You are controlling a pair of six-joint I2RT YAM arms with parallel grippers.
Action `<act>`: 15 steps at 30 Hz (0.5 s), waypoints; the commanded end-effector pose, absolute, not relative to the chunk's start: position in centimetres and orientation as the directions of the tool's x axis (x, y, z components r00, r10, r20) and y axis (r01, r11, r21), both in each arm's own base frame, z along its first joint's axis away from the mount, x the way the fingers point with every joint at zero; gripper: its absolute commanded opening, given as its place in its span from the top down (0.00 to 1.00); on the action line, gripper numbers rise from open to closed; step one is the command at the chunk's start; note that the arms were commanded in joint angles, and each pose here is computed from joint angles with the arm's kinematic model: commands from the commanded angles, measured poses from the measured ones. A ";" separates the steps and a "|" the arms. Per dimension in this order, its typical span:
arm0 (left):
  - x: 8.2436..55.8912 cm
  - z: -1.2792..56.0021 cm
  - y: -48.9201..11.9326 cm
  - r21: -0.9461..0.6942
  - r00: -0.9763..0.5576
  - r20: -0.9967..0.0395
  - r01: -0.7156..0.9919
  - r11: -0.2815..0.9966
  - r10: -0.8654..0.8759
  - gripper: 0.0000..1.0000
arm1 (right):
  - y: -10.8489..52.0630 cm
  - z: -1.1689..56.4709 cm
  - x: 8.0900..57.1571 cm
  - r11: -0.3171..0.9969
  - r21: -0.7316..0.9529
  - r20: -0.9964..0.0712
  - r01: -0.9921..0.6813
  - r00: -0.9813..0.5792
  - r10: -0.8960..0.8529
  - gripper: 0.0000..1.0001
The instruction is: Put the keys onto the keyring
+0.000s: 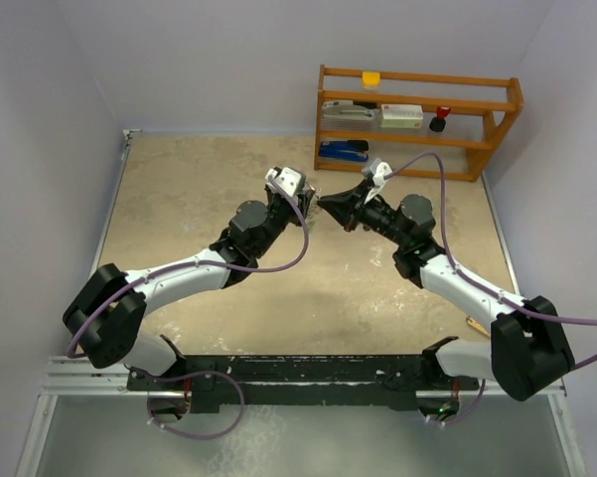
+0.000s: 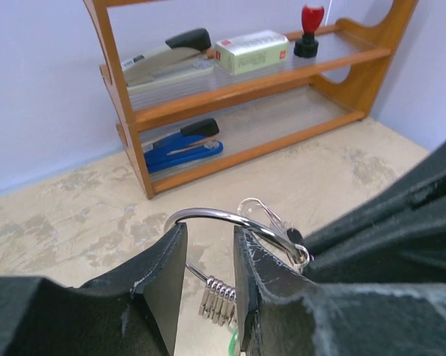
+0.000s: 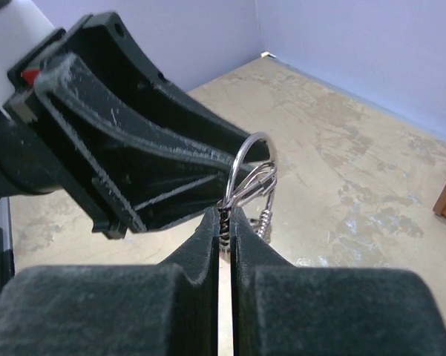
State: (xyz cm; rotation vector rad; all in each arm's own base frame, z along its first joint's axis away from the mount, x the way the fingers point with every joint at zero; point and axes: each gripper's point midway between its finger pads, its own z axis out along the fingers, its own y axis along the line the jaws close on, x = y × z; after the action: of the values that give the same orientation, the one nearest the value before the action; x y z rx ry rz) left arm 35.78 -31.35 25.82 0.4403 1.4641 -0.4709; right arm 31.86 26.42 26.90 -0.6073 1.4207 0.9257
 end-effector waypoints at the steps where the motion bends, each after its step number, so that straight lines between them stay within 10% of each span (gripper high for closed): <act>1: 35.6 31.4 -31.2 -0.100 0.157 -0.962 0.563 0.820 -0.225 0.71 | 27.5 26.2 30.7 0.488 0.160 -0.983 -0.858 -0.092 0.161 1.00; 15: 34.9 31.0 -31.9 -0.160 0.066 -0.966 0.603 0.781 -0.249 0.72 | 26.7 25.8 31.7 0.555 0.160 -0.982 -0.816 -0.076 0.171 1.00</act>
State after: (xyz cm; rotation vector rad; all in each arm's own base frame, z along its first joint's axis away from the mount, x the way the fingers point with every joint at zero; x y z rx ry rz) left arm 34.86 -32.85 28.55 0.3924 1.3798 -0.6476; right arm 31.16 27.05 24.08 -0.6197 1.4911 0.9443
